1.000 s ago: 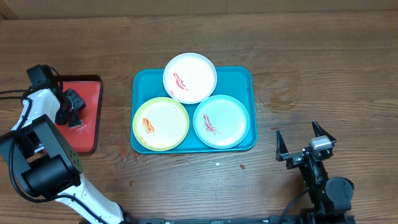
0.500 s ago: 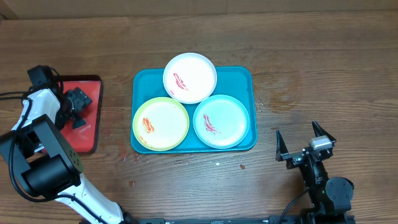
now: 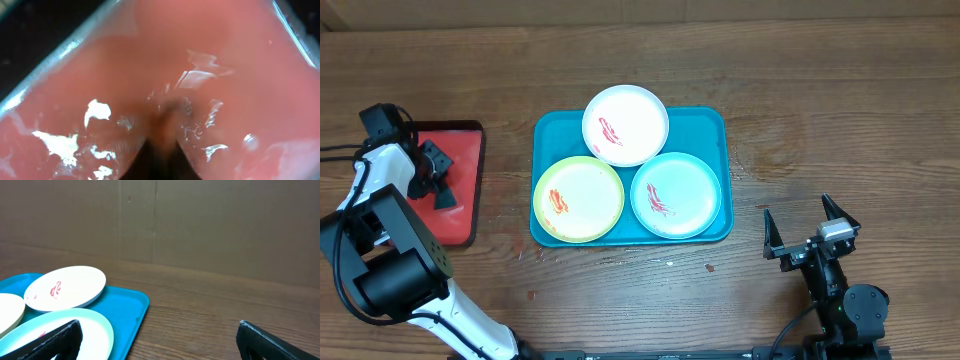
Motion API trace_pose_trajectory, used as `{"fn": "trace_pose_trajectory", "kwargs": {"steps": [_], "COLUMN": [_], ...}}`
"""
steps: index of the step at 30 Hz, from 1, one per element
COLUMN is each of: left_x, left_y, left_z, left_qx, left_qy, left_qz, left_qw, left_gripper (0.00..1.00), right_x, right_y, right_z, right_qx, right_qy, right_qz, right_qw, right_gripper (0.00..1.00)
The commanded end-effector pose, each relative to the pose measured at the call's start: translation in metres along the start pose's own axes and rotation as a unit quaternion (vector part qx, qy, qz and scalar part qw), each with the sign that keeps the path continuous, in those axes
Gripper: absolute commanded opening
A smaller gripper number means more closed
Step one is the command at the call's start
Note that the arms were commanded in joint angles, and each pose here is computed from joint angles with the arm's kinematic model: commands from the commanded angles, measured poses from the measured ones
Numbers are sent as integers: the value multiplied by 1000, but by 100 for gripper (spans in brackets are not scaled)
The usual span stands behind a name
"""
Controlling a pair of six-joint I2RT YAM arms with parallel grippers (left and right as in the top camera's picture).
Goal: Clean dirty plates on tray and stack at the side
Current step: 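Rub the held sponge in the soapy water with the left gripper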
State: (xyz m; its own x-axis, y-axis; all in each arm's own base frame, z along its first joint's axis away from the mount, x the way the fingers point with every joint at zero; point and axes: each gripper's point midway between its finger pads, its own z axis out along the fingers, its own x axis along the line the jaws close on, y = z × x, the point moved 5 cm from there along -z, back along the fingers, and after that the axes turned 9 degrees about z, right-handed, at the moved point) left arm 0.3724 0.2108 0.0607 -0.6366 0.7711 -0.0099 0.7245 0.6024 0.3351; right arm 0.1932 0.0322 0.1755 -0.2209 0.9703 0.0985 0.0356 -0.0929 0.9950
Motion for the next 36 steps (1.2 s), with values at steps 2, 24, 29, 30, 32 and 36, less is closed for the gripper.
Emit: {"fn": "trace_pose_trajectory", "kwargs": {"steps": [2, 24, 29, 30, 32, 36], "left_x": [4, 13, 11, 11, 9, 6], "left_y": [-4, -62, -51, -48, -41, -24], "left_z": [5, -6, -3, -2, 0, 3], "left_qx": [18, 168, 139, 130, 110, 67], "left_qy": [8, 31, 32, 31, 27, 17], "left_qz": [-3, 4, -41, -52, -64, -63], "left_qw": [1000, 985, 989, 990, 991, 996], "left_gripper": [24, 4, 4, 13, 87, 100], "right_x": [-2, -2, -2, -2, -2, -2], "right_y": [-2, -2, -2, -2, -2, -2], "right_z": [0, 0, 0, 0, 0, 0], "right_qx": [-1, -1, -1, -1, -1, -1], "right_qy": [-5, -5, -5, -5, -5, -5], "right_qz": [1, 1, 1, 1, 1, 1], "right_qw": [1000, 1000, 1000, 1000, 1000, 1000], "right_gripper": [100, 100, 100, 100, 100, 100]}}
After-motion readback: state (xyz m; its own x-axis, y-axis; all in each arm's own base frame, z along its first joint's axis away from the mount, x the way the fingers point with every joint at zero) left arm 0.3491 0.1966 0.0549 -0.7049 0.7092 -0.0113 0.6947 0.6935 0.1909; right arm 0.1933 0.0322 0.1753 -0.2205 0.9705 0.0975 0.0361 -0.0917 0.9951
